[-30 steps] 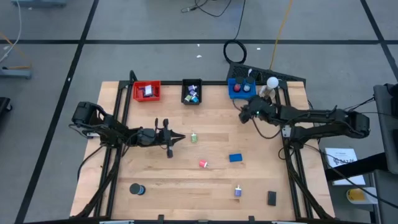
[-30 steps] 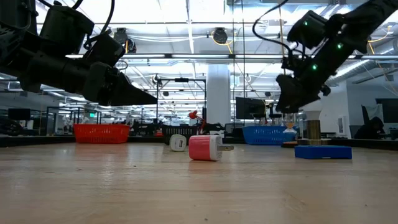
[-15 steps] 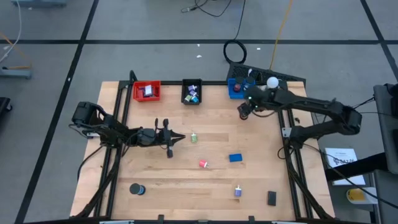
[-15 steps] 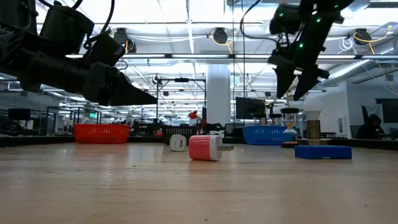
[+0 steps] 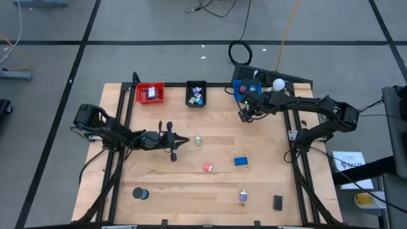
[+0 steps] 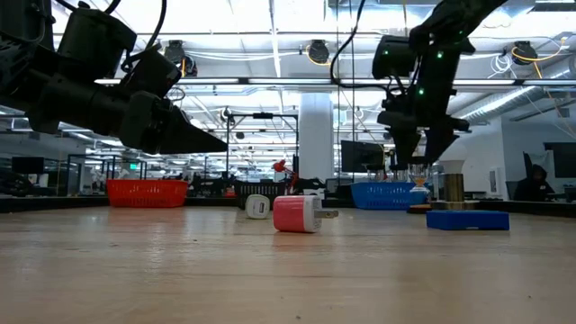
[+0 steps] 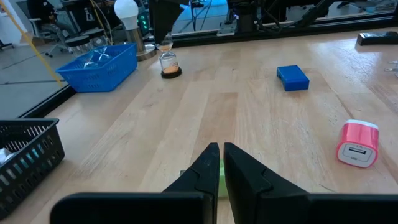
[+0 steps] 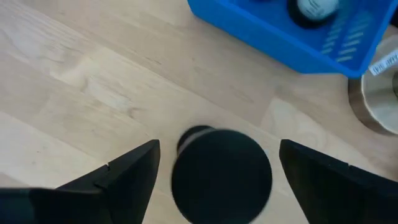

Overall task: Pick & Place Office items
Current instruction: Put the yellow hourglass into the blue bin

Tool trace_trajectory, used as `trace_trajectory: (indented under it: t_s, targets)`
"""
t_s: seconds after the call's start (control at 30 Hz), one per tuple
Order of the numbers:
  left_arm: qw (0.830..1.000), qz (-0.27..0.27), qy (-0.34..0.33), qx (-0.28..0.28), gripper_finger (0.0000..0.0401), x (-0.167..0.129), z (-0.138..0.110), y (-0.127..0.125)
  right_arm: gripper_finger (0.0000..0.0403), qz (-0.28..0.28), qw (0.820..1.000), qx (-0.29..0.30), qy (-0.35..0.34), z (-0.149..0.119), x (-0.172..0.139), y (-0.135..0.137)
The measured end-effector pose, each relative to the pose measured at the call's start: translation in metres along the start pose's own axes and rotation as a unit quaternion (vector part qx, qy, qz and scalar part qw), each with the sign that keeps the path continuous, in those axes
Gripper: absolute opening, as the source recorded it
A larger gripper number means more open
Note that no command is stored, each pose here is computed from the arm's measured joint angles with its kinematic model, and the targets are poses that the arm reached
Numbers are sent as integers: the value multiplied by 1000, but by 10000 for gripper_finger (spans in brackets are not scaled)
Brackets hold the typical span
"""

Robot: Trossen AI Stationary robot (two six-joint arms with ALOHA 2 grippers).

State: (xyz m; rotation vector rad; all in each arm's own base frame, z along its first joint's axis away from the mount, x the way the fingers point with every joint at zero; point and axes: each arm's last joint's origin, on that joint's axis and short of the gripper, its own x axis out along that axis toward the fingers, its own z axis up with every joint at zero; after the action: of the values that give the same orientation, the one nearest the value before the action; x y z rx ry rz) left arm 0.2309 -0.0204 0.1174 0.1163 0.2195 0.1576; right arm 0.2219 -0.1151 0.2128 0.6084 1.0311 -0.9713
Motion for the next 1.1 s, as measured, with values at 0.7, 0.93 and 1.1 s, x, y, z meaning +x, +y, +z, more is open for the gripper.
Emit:
trace_trajectory:
  t_s: [0.7,0.93,1.1]
  targets:
    - [1000,0,1,0,31,0,0,0,231,1,1000,-29,9,-5,4,0]
    - [1000,0,1,0,31,0,0,0,203,17,999,-39,-5,-2,3,-2]
    - [1000,0,0,1,31,0,0,0,203,24,999,-24,-34,15,-20,-13]
